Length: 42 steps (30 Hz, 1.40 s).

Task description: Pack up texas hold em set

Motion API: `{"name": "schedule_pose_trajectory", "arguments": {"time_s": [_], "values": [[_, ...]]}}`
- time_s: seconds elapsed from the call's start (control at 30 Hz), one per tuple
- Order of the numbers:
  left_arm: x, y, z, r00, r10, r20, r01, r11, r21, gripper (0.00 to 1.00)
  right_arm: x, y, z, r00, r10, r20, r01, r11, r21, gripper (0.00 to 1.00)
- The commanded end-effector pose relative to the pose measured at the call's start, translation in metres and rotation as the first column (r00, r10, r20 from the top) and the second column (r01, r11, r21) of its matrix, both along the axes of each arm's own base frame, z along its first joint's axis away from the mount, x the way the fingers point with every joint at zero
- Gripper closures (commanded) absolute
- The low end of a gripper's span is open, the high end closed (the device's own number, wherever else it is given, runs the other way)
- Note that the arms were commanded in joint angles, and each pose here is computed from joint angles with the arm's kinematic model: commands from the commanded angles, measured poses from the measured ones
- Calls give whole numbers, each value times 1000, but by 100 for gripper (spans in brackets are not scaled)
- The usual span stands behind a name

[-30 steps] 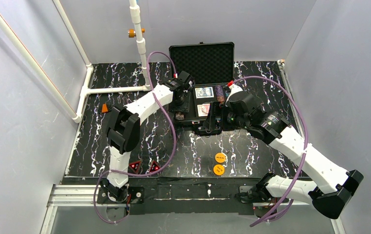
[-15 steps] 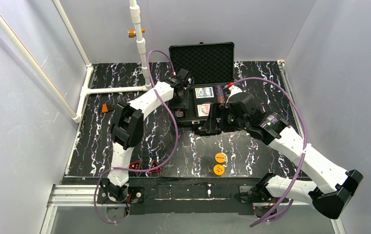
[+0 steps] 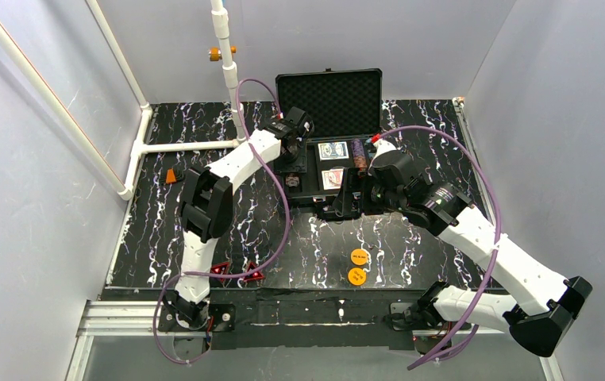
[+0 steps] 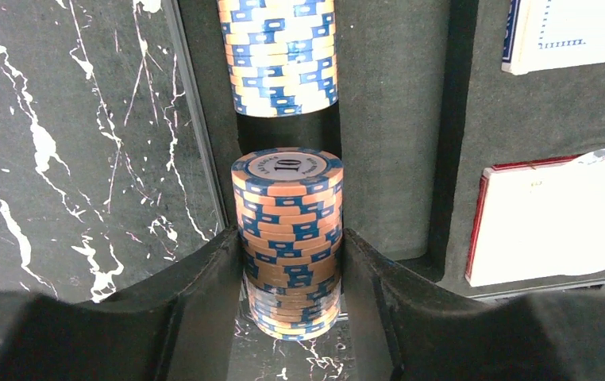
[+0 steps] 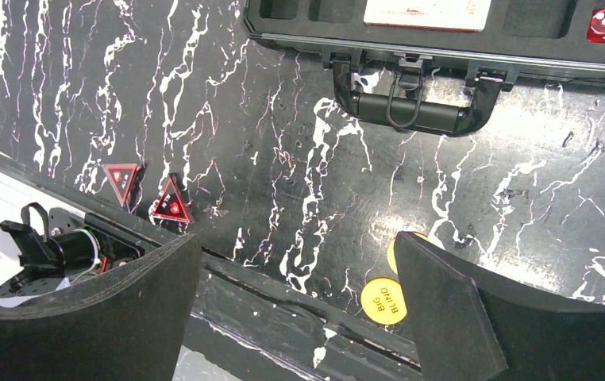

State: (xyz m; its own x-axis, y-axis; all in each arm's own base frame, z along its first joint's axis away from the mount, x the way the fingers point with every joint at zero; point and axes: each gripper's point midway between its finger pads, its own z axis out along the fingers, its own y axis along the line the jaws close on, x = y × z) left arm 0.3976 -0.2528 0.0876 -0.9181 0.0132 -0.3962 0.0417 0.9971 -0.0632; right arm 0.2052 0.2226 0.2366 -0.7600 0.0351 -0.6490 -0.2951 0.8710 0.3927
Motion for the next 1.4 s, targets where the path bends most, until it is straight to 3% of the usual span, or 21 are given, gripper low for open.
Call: {"name": "schedule_pose_trajectory", "arguments": {"time_s": [0.0, 0.13, 0.23, 0.47, 0.63, 0.87, 1.37], "values": [[2, -3, 25, 999, -4, 39, 6, 999, -44, 51, 1, -6, 4, 999, -11, 30, 11, 1000, 5, 1], [-4, 1, 38, 998, -17, 62, 21, 998, -54, 42, 1, -5, 3, 1000, -11, 28, 11, 1000, 8, 2], [-12, 5, 48, 997, -28, 76, 32, 998, -63, 41, 1, -4, 4, 1000, -10, 28, 10, 1000, 13, 1], [-47, 14, 48, 998, -32, 60, 37, 996, -86, 68, 2, -3, 2, 1000, -11, 26, 11, 1000, 21, 2], [-61, 9, 34, 998, -45, 38, 50, 991, -125, 79, 2, -1, 1, 1000, -10, 22, 10, 1000, 24, 2], [-61, -4, 12, 999, -40, 11, 41, 986, -162, 84, 2, -2, 1, 1000, -12, 21, 12, 1000, 19, 2], [-40, -9, -4, 999, -17, 31, 21, 993, -119, 87, 2, -6, 0, 999, -16, 28, 16, 1000, -1, 2]]}}
